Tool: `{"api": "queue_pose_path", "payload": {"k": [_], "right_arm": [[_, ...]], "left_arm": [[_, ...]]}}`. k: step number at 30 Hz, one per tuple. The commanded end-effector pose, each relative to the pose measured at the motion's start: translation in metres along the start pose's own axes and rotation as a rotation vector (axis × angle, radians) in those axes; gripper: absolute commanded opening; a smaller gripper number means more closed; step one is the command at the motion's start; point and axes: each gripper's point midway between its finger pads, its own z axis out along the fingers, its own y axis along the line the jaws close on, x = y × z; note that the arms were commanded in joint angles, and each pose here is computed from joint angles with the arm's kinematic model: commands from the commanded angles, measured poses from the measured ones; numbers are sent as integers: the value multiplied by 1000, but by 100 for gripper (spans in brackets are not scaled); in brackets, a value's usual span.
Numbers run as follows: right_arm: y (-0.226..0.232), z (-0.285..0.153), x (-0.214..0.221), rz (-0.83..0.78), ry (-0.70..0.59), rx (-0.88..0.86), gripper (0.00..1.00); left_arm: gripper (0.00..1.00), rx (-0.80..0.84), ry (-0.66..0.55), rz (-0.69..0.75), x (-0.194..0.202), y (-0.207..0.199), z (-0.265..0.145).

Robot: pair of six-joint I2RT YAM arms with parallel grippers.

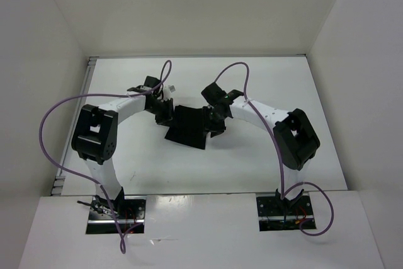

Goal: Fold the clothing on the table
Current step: Fold the skirt

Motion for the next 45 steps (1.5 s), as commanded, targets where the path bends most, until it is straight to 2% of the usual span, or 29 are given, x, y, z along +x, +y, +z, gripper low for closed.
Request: {"api": "queue_pose_path", "payload": {"k": [1,5,8,10,14,18,20,21,22,25,27,32,41,42,43,44,45], "right_arm": [[6,-14,0,0,-37,-26,43],[5,-12,1,0,-37,-26,43],[5,-12,1,0,-37,-26,43],[6,-12,2,-1,-31,-33,43],[8,-6,8,-7,-6,-31,43],[8,-6,8,-7,-6,-31,43],[8,-6,8,-7,-6,-31,43],[8,-6,8,-7,-6,-31,43],[8,-6,8,-7,-6,-31,43],[10,-5,11,-15,-3,-33,43],[12,-9,9,-16,-11,-40,43],[21,-20,3,-14,-43,-76,43],[62,-29,-26,-32,-86,-187,43],[70,-31,-26,-54,-87,-203,43],[72,-33,-29,-55,-94,-209,43],[73,-30,-30,-55,-92,-207,43],[77,-35,-35,-58,-107,-219,39]], "left_arm": [[0,-42,-63,60,-21,3,-8],[0,-54,-65,70,-20,4,-10],[0,-20,-121,106,-28,-17,-34],[0,-83,-159,109,-39,-10,-39],[0,-131,-94,42,-35,18,-16],[0,-172,-91,22,-39,30,-6],[6,-207,-78,0,-38,41,3],[14,-209,-84,-8,-43,45,3],[37,-212,-76,-23,-44,47,7],[46,-229,-108,-59,-54,56,4],[54,-276,-174,-75,-68,62,-8],[58,-373,-345,-49,-91,56,-53],[60,-494,-475,-43,-91,61,-99],[57,-499,-470,-24,-90,62,-99],[51,-435,-415,-6,-84,53,-90],[39,-384,-392,13,-81,45,-86],[21,-330,-369,31,-78,36,-82]]}}
